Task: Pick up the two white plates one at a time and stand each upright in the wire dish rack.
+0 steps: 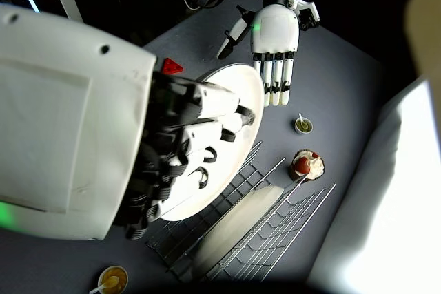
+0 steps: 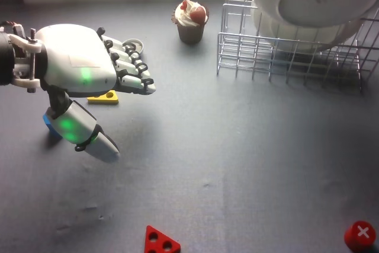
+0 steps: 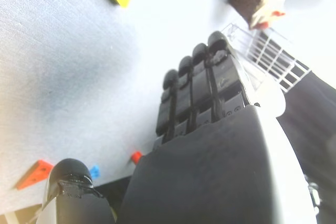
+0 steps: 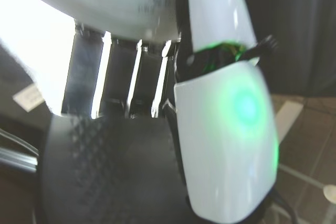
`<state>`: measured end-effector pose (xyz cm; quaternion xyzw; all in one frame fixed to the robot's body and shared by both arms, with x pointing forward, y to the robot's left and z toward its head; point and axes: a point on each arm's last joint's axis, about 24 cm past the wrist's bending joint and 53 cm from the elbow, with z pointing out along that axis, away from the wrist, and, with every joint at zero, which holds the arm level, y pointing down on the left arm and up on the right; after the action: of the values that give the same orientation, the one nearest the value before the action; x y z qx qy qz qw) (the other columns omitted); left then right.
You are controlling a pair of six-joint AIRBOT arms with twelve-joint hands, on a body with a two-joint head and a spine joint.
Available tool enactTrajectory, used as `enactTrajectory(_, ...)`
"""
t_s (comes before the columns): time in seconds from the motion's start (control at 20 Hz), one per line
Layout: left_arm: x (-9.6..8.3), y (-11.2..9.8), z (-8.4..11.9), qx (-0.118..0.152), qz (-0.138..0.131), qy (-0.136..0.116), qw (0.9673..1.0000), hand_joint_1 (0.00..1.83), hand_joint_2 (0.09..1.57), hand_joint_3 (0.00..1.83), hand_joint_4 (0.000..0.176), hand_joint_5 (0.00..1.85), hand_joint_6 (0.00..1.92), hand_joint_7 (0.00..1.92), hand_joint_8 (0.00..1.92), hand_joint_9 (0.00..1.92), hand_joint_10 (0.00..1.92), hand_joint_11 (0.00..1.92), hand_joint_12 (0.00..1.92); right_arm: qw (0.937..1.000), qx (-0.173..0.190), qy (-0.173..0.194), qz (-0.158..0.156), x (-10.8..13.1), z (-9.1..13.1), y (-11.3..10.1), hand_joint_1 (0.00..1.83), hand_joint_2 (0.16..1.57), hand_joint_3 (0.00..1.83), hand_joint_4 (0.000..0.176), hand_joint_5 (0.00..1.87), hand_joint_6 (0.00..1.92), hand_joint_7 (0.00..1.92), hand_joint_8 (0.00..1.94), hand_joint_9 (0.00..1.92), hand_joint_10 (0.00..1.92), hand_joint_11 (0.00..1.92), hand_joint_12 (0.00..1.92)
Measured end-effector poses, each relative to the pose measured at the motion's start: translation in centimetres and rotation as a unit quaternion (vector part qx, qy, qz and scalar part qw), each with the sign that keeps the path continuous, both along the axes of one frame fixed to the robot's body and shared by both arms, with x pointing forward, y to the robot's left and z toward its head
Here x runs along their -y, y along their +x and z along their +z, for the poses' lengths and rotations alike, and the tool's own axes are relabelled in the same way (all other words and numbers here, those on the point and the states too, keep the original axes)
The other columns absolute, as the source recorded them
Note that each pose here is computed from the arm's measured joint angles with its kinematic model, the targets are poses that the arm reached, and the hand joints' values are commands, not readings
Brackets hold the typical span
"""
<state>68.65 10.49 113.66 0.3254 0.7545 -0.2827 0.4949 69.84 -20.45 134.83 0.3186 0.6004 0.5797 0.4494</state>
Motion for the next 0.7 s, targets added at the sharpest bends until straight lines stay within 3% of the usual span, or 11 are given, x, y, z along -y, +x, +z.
enactTrajectory(0.15,0.0,0.0,0.0,0.0,0.0,-0.001,1.0,0.0,0.9,0.0,0.0,0.17,0.0,0.18,0.0,0.18,0.0,0.22,0.01,0.9999,-0.006,-0.011,0.002,-0.2,-0.8,0.1,1.5,1.04,0.0,0.0,0.97,0.93,1.16,0.42,1.16,0.68,0.99,1.34)
enactTrajectory(0.3,0.0,0.1,0.0,0.0,0.002,-0.001,1.0,0.0,0.92,0.0,0.0,0.26,0.01,0.26,0.01,0.25,0.01,0.26,0.02,0.9999,-0.008,-0.011,-0.003,0.6,-1.1,0.5,1.5,1.04,0.0,0.0,0.97,0.91,1.11,0.52,1.18,0.64,0.97,1.36)
enactTrajectory(0.7,0.0,0.1,0.0,0.0,0.002,-0.002,1.0,0.0,0.9,0.0,0.0,0.12,0.0,0.12,0.0,0.12,0.0,0.18,0.0,0.9996,-0.013,-0.005,-0.024,2.4,-1.3,2.2,1.5,1.03,0.0,0.0,0.99,0.88,1.15,0.44,1.21,0.6,1.0,1.32)
